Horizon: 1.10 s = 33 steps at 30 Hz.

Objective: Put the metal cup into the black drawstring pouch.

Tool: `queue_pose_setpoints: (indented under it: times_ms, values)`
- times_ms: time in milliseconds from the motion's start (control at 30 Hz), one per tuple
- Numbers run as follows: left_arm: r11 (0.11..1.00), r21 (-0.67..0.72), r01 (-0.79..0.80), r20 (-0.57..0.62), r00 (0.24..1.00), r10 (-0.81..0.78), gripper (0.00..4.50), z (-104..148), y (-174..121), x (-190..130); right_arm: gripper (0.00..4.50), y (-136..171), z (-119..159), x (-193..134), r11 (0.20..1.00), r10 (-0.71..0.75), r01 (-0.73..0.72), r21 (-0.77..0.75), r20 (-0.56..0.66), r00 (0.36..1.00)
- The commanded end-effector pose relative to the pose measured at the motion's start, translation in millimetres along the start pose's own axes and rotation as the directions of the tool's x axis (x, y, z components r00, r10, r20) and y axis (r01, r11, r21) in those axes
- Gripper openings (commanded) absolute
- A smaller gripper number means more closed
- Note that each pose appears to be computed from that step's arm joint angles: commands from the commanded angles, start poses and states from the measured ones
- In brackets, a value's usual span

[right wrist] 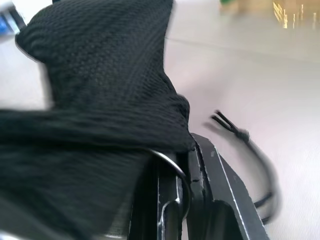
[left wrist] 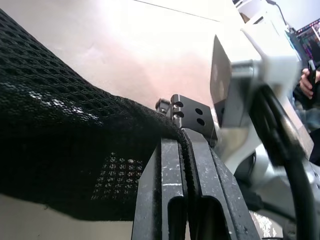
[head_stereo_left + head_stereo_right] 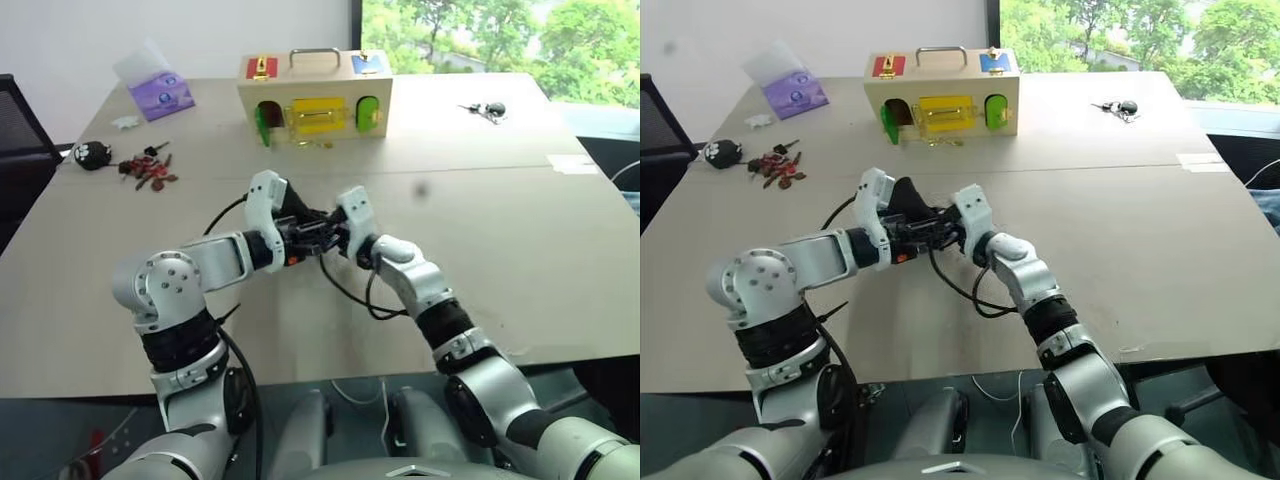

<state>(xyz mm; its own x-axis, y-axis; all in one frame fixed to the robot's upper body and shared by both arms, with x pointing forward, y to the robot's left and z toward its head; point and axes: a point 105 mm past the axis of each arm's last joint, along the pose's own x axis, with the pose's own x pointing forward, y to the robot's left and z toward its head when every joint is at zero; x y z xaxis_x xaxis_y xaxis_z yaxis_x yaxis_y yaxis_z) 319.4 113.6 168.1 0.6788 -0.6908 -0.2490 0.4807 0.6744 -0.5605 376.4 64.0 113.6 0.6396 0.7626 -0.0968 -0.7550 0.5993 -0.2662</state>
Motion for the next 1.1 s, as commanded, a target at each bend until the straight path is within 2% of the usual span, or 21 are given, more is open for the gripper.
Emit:
queue_pose_setpoints:
  times_ms: [33, 67, 100, 167, 200, 267, 300, 333, 400, 567, 633, 733, 867, 1000, 1033, 1100]
  values:
    - [0.953, 0.041, 0.300, 0.063, 0.951, -0.302, 0.00, 9.4, -59.2, 0.9, 0.02, 5.6, 1.7, 6.4, 0.961, 0.001, 0.002, -0.277, 0.011, 1.000]
    - [0.940, 0.034, 0.340, 0.080, 0.936, -0.342, 0.00, 10.5, -65.7, -0.3, 0.02, 3.4, 3.1, 7.4, 0.970, 0.003, 0.000, -0.244, 0.011, 1.000]
    - [0.930, 0.036, 0.367, 0.086, 0.926, -0.369, 0.00, 10.5, -71.0, -1.5, 0.02, 0.2, 5.3, 9.1, 0.993, -0.007, 0.009, -0.116, 0.013, 1.000]
    - [0.911, 0.042, 0.409, 0.099, 0.906, -0.412, 0.00, 11.3, -80.0, -3.8, 0.02, -3.3, 9.0, 11.4, 0.992, -0.005, 0.003, 0.126, 0.014, 1.000]
    - [0.907, 0.046, 0.418, 0.095, 0.902, -0.420, 0.00, 10.8, -82.1, -4.5, 0.02, -2.3, 11.7, 11.7, 0.980, 0.020, -0.024, 0.199, 0.018, 1.000]
    - [0.903, 0.052, 0.426, 0.091, 0.899, -0.429, 0.00, 10.3, -84.6, -5.4, 0.02, -3.4, 15.4, 10.9, 0.972, 0.041, -0.045, 0.231, 0.022, 0.999]
    - [0.902, 0.053, 0.429, 0.102, 0.896, -0.432, 0.00, 12.3, -85.6, -5.8, 0.02, -5.8, 16.0, 9.7, 0.985, 0.042, -0.044, 0.169, 0.011, 0.999]
    - [0.900, 0.056, 0.432, 0.120, 0.892, -0.436, 0.00, 15.1, -86.5, -6.3, 0.02, -9.7, 13.8, 8.0, 0.999, 0.031, -0.031, 0.045, -0.013, 0.999]
    - [0.896, 0.056, 0.441, 0.126, 0.887, -0.444, 0.00, 16.7, -86.9, -7.1, 0.02, -13.8, 7.0, 4.7, 0.989, 0.028, -0.036, -0.143, -0.060, 0.998]
    - [0.916, 0.048, 0.398, 0.140, 0.905, -0.401, 0.00, 21.1, -77.4, -5.4, 0.02, -29.3, 5.7, -1.8, 0.926, -0.021, -0.014, -0.377, -0.088, 0.996]
    - [0.928, 0.052, 0.369, 0.148, 0.916, -0.372, 0.00, 23.0, -72.8, -4.4, 0.02, -28.9, 10.0, -4.0, 0.912, 0.002, -0.033, -0.410, -0.076, 0.997]
    - [0.927, 0.031, 0.374, 0.178, 0.910, -0.373, 0.00, 26.7, -70.3, -3.7, 0.02, -25.3, 18.9, -10.2, 0.944, 0.088, -0.104, -0.313, -0.063, 0.994]
    - [0.920, -0.015, 0.391, 0.235, 0.896, -0.377, 0.00, 33.0, -65.1, -5.2, 1.48, -34.2, 30.4, -23.1, 0.952, 0.106, -0.119, -0.283, -0.061, 0.992]
    - [0.921, -0.071, 0.384, 0.285, 0.892, -0.350, 0.00, 37.2, -52.1, -7.9, 3.48, -37.2, 47.7, -41.3, 0.966, 0.142, -0.148, -0.211, -0.044, 0.989]
    - [0.921, -0.082, 0.381, 0.290, 0.893, -0.343, 0.00, 37.4, -48.9, -8.8, 3.48, -38.2, 53.6, -47.9, 0.971, 0.165, -0.168, -0.172, -0.031, 0.986]
    - [0.924, -0.095, 0.371, 0.284, 0.900, -0.332, 0.00, 36.4, -43.2, -9.8, 4.16, -42.4, 65.9, -59.8, 0.972, 0.171, -0.170, -0.164, -0.009, 0.985]
